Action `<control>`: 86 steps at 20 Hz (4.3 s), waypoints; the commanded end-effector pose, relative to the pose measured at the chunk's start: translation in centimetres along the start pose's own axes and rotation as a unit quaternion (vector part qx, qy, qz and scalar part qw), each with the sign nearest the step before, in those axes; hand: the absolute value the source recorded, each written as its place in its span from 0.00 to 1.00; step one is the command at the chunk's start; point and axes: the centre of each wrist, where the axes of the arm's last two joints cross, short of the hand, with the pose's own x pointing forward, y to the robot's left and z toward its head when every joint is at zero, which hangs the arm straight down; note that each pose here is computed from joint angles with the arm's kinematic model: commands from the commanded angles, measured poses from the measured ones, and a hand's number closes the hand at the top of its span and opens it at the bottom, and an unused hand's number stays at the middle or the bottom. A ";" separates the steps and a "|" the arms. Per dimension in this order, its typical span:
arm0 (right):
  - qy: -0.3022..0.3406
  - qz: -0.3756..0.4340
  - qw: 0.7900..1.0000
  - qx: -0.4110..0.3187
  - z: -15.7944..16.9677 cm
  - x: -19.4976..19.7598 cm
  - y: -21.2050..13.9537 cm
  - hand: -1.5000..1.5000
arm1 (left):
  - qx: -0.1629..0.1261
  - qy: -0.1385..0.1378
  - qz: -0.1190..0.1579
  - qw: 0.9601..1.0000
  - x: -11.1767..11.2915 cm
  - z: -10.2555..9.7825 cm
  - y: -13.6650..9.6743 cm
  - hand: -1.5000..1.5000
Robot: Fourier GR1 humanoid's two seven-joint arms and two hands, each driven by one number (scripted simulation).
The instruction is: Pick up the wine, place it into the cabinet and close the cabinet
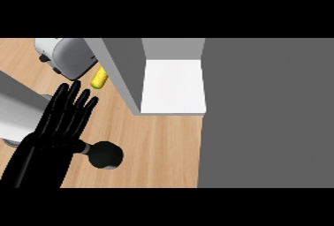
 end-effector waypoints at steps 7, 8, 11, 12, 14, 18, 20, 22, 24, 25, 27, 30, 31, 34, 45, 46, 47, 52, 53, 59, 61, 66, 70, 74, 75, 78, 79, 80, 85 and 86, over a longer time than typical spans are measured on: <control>-0.010 0.006 1.000 0.004 0.2 0.2 -1.3 0.00 | 0.037 0.005 -0.033 0.999 -0.8 1.6 3.5 0.00; 0.002 0.008 1.000 0.006 -0.3 0.5 -0.9 0.00 | 0.029 0.009 -0.027 0.999 -1.0 3.7 4.0 0.00; 0.003 0.007 1.000 0.001 0.9 0.0 -0.4 0.00 | 0.044 0.014 -0.035 0.998 -0.9 3.9 4.3 0.00; -0.007 0.004 1.000 -0.008 1.0 1.5 0.1 0.00 | 0.043 0.014 -0.040 0.998 -2.4 2.5 3.9 0.00; -0.004 0.001 1.000 0.002 1.3 2.1 0.4 0.00 | 0.048 0.016 -0.043 0.998 -1.8 3.1 6.7 0.00; 0.002 -0.005 1.000 -0.002 0.9 0.6 0.5 0.00 | 0.043 0.037 -0.044 0.997 -4.9 5.1 7.6 0.00; -0.005 -0.001 1.000 -0.004 0.0 0.0 1.3 0.00 | 0.060 0.039 -0.049 0.996 -4.7 4.5 10.0 0.00; -0.004 -0.005 1.000 -0.003 1.2 2.6 1.4 0.00 | 0.059 0.039 -0.048 0.996 -6.6 2.7 8.1 0.00; -0.005 -0.007 1.000 0.006 0.2 1.1 1.9 0.00 | 0.068 0.048 -0.050 0.995 -6.5 3.7 8.6 0.00; -0.004 -0.001 1.000 0.000 -0.1 -0.1 1.6 0.00 | 0.063 0.048 -0.061 0.995 -5.5 3.9 8.7 0.00; -0.006 -0.008 1.000 0.006 0.2 1.3 1.0 0.00 | 0.074 0.051 -0.043 0.995 -9.7 4.5 10.5 0.00; -0.001 -0.001 1.000 0.006 -0.2 -0.2 0.1 0.00 | 0.075 0.057 -0.051 0.994 -9.4 5.3 12.8 0.00; 0.000 0.004 1.000 0.008 -1.0 1.3 0.3 0.00 | 0.068 0.067 -0.053 0.994 -8.9 5.1 12.7 0.00; 0.000 0.007 1.000 0.012 0.1 0.9 0.4 0.00 | 0.074 0.067 -0.062 0.993 -9.2 6.0 11.7 0.00; -0.002 0.006 1.000 0.010 0.7 0.8 1.4 0.00 | 0.063 0.086 -0.062 0.992 -14.3 6.8 13.8 0.00; -0.003 0.009 1.000 0.013 -0.2 0.2 1.6 0.00 | 0.058 0.091 -0.050 0.993 -16.2 6.9 12.6 0.00; -0.001 0.001 1.000 0.018 -0.3 1.0 0.7 0.00 | 0.057 0.096 -0.062 0.992 -15.8 5.2 14.1 0.00; -0.006 0.007 1.000 0.005 0.6 0.4 -0.8 0.00 | 0.058 0.099 -0.047 0.992 -17.2 5.8 15.1 0.00; -0.007 0.000 1.000 0.003 -0.1 1.3 1.6 0.00 | 0.057 0.112 -0.048 0.991 -19.6 6.6 14.8 0.00; -0.003 0.005 1.000 0.003 0.3 0.5 1.1 0.00 | 0.052 0.121 -0.041 0.990 -19.6 7.0 15.6 0.00; -0.005 0.012 1.000 0.003 0.1 1.0 2.1 0.00 | 0.045 0.126 -0.041 0.990 -20.7 6.2 14.8 0.00; -0.007 0.008 1.000 0.009 0.8 -0.1 0.4 0.00 | 0.054 0.123 -0.041 0.990 -22.0 6.8 16.5 0.00; -0.006 0.018 1.000 0.006 1.6 1.2 0.5 0.00 | 0.057 0.130 -0.036 0.989 -23.6 6.9 13.6 0.00; -0.006 0.017 1.000 0.001 -0.3 2.1 2.1 0.00 | 0.063 0.115 -0.008 0.991 -22.3 6.9 16.9 0.00; -0.008 0.013 1.000 0.005 1.2 1.2 1.6 0.00 | 0.062 0.123 0.013 0.990 -25.2 7.9 14.5 0.00; -0.004 0.011 1.000 0.003 -0.8 -1.4 1.6 0.00 | 0.059 0.117 0.029 0.991 -26.2 8.4 14.4 0.00; -0.001 0.013 1.000 0.004 1.0 0.7 2.4 0.00 | 0.064 0.109 0.037 0.991 -25.0 7.3 16.2 0.00; -0.012 0.022 1.000 0.003 -0.9 0.9 1.3 0.00 | 0.062 0.110 0.028 0.992 -25.8 7.7 16.4 0.00; -0.004 0.007 1.000 0.000 -0.6 0.0 0.7 0.00 | 0.056 0.114 0.041 0.991 -25.4 4.5 14.9 0.00; -0.004 0.011 1.000 0.014 0.1 0.6 0.0 0.00 | 0.057 0.113 0.041 0.991 -26.6 8.8 14.9 0.00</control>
